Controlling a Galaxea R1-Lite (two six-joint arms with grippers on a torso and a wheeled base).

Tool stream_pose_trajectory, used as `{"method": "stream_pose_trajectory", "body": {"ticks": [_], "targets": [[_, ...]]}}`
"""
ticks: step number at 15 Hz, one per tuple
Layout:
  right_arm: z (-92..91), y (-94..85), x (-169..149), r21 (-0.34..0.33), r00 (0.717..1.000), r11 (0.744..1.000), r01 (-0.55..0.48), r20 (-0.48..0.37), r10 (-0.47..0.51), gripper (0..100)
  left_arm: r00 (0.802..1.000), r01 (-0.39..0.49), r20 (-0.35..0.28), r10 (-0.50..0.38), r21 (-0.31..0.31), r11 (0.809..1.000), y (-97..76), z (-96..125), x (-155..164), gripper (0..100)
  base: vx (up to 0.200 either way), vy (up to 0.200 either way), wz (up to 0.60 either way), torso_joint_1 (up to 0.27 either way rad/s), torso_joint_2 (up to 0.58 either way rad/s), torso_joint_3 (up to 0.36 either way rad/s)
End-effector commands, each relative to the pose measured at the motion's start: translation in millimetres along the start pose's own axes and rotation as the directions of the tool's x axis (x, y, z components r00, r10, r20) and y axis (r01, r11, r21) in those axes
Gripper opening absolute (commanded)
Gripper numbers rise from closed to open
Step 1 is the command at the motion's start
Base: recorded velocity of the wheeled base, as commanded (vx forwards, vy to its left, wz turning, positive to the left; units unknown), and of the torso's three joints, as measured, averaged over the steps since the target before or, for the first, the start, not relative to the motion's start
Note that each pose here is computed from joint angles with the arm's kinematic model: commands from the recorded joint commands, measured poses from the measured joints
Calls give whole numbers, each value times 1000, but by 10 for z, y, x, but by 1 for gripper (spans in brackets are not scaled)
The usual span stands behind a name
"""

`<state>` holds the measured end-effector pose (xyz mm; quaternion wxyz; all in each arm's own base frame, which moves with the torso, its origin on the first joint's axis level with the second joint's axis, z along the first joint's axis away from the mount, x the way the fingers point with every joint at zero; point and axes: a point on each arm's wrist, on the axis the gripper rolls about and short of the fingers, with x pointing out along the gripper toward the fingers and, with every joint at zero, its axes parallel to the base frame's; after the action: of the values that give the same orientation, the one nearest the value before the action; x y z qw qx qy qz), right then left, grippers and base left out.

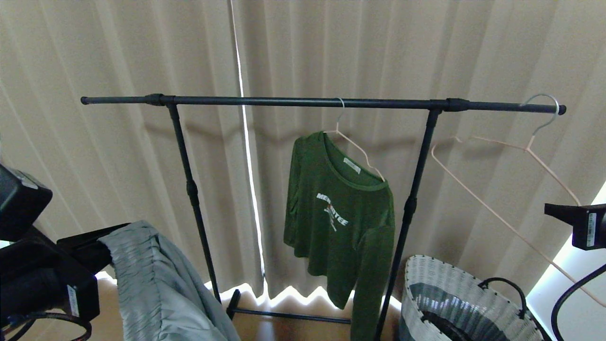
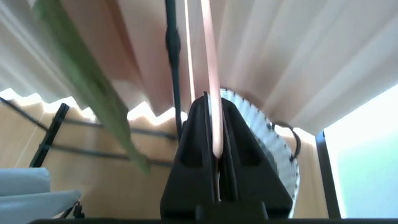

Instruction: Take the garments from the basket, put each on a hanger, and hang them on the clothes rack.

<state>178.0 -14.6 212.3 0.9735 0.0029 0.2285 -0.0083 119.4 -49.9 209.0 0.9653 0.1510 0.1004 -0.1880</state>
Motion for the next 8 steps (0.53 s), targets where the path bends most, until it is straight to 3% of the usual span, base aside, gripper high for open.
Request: {"method": "stream_pose_trajectory", "body": {"ticks": [1,3,8], "targets": [[-50,6,-67,-3,1000,1000,1,7,0,0,1000,-1,0,1,4,1000,1,2,1,0,-200,0,0,-7,7,7],[-86,7,-70,-15,1000,1000,0,-3,0,0,1000,-1,-1,1,4,1000,-1,-5,-1,0,-200,0,0,7,2,0],[-219,18,-167,-13,1000,1000,-3,-6,3,0,1000,1,-10,-1,3,1000,-8,-34,2,0,0,0,0,0,0,0]]}}
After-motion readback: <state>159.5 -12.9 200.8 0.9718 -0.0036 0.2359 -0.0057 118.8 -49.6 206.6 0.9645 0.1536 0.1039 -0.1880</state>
